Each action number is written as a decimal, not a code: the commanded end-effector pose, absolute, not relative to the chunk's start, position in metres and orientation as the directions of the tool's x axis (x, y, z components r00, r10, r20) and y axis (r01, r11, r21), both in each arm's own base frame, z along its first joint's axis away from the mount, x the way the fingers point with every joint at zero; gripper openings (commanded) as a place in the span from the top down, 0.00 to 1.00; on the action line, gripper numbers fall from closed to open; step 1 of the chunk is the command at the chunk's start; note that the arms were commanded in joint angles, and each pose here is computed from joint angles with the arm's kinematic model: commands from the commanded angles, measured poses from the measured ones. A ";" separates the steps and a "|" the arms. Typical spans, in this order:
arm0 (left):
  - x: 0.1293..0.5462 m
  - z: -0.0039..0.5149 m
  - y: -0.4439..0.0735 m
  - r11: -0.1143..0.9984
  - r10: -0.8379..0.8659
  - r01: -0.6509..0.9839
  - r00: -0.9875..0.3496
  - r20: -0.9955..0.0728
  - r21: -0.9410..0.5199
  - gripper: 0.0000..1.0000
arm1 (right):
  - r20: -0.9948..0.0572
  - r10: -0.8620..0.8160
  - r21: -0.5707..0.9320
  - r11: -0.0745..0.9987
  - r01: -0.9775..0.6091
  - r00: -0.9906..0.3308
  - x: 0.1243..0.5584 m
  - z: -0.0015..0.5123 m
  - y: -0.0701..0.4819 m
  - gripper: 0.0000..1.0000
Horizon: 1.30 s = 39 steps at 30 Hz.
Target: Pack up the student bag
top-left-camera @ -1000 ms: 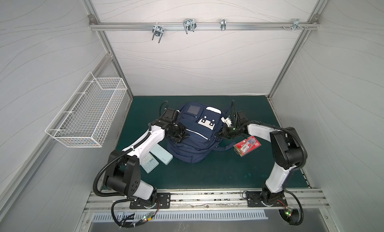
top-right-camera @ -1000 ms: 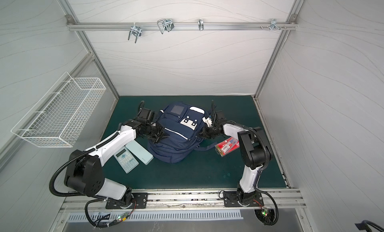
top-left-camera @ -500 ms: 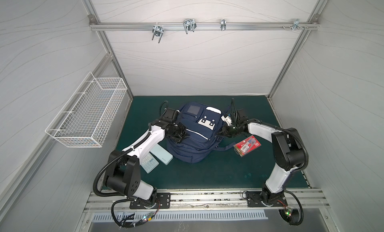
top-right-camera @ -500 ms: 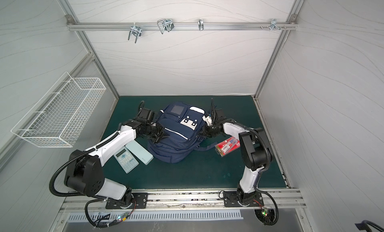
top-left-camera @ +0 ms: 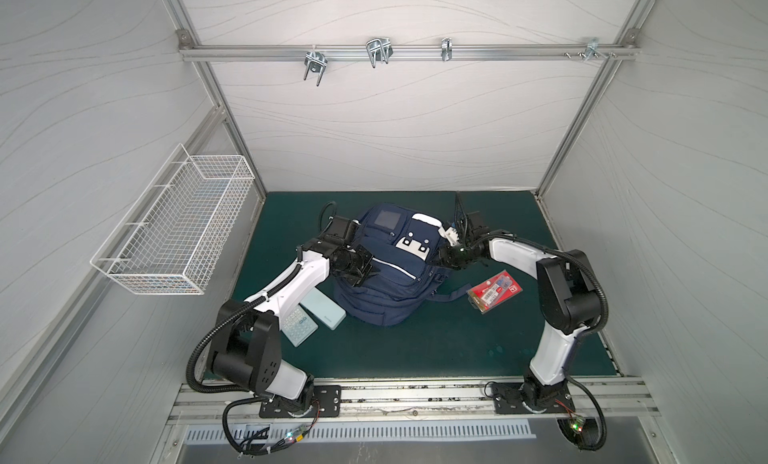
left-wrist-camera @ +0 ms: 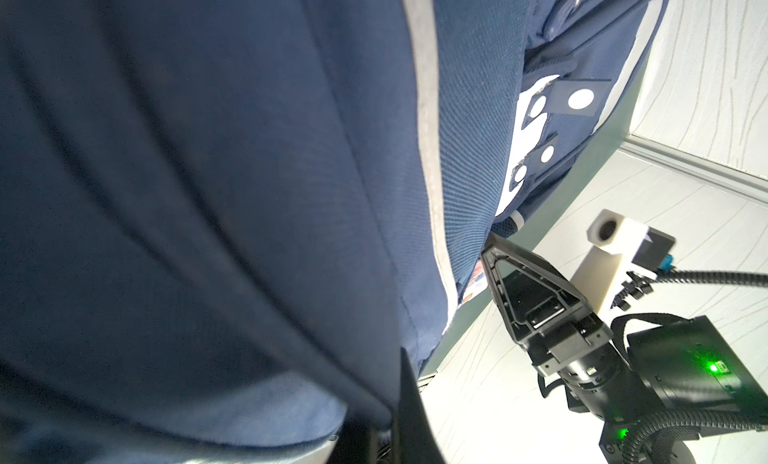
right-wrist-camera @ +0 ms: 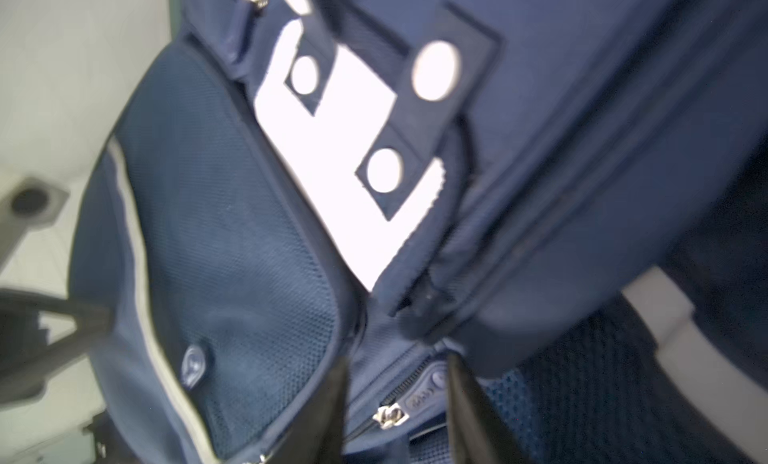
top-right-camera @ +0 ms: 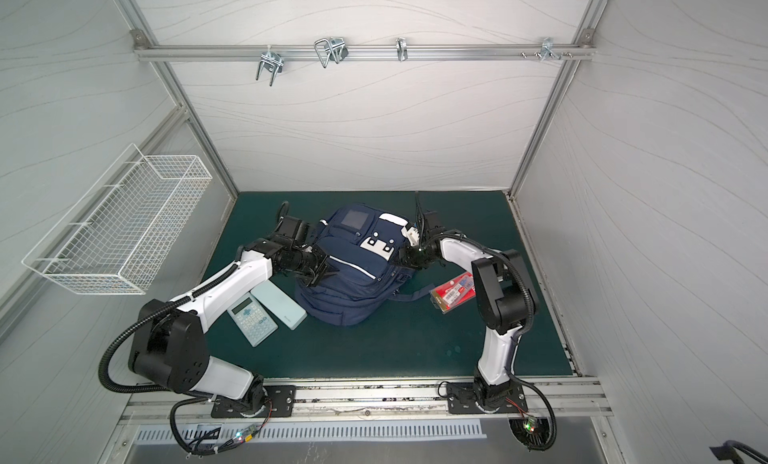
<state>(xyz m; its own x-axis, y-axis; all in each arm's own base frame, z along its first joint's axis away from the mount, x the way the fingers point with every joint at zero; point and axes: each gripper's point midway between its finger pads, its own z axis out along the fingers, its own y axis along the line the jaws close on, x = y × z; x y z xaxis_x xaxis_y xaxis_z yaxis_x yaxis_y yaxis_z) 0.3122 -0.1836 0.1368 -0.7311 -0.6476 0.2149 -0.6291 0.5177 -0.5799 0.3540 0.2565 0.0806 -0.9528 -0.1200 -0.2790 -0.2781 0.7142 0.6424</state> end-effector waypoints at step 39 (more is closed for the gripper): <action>0.327 0.147 -0.188 0.513 -0.628 -0.587 -0.754 0.192 -0.626 1.00 | -0.291 -0.381 0.354 0.809 -0.469 -0.877 0.298 0.066 0.251 0.73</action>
<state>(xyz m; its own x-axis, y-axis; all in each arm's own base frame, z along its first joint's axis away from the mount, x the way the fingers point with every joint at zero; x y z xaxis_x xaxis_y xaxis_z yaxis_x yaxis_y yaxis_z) 0.3127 -0.1829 0.1318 -0.7375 -0.6372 0.2238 -0.6281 0.5255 -0.5738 0.3040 0.2610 0.0783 -0.8787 -0.3435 -0.3313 -0.4605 0.7927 0.3994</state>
